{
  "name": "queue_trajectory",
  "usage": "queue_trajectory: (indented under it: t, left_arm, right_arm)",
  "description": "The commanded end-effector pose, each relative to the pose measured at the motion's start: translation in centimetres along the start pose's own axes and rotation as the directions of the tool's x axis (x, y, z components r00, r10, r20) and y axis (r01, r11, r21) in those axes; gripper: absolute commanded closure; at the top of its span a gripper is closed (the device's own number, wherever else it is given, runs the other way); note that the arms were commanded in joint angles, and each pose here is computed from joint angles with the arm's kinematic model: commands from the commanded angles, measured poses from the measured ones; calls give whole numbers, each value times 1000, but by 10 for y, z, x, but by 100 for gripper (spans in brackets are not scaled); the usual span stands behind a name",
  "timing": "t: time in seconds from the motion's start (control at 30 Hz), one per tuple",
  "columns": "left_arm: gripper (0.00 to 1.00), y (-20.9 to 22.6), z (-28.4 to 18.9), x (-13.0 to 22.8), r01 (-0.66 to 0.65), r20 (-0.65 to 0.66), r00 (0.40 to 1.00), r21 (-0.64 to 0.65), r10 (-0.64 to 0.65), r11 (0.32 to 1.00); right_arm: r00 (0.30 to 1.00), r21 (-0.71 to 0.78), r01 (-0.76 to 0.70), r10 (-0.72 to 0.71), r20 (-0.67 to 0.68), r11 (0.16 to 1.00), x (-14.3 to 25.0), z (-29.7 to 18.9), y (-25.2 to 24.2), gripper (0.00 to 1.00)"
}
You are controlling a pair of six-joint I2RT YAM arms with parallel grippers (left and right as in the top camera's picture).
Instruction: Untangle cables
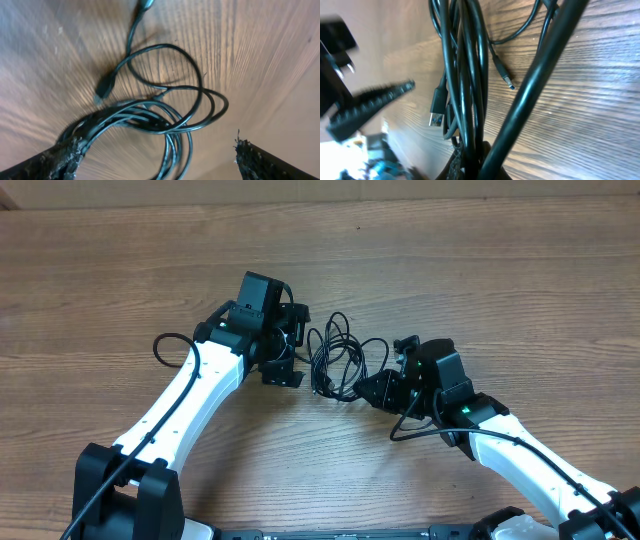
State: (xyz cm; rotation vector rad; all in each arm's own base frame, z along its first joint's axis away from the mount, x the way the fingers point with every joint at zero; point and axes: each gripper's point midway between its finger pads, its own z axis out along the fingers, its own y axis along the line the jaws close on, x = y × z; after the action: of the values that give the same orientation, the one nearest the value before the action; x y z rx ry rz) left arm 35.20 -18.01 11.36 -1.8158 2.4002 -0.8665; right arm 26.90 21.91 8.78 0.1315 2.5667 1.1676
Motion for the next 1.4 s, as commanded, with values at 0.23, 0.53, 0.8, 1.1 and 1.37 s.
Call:
queue_trajectory:
  t: [0.23, 0.53, 0.8, 1.1, 1.37]
  left_arm:
    - [0, 10, -8, 25, -813, -116, 563, 96, 818, 574]
    - [12, 50, -9, 14, -817, -195, 573, -59, 796, 574]
    - [23, 61, 2, 15, -615, -142, 788, -157, 599, 773]
    - [32, 44, 36, 11, -650, -11, 752, -177, 659, 739]
    - [49, 48, 56, -9, -642, 53, 738, -253, 673, 724]
  right_arm:
    - [960, 92, 270, -276, 56, 958, -14, -6, -6, 95]
    - [959, 116, 268, -277, 69, 956, -18, -6, -10, 95]
    - [961, 93, 265, -271, 54, 960, -14, -6, -7, 96]
    - [963, 48, 267, -268, 30, 963, -8, -5, 0, 96]
    - [964, 50, 263, -265, 25, 963, -7, -5, -1, 96]
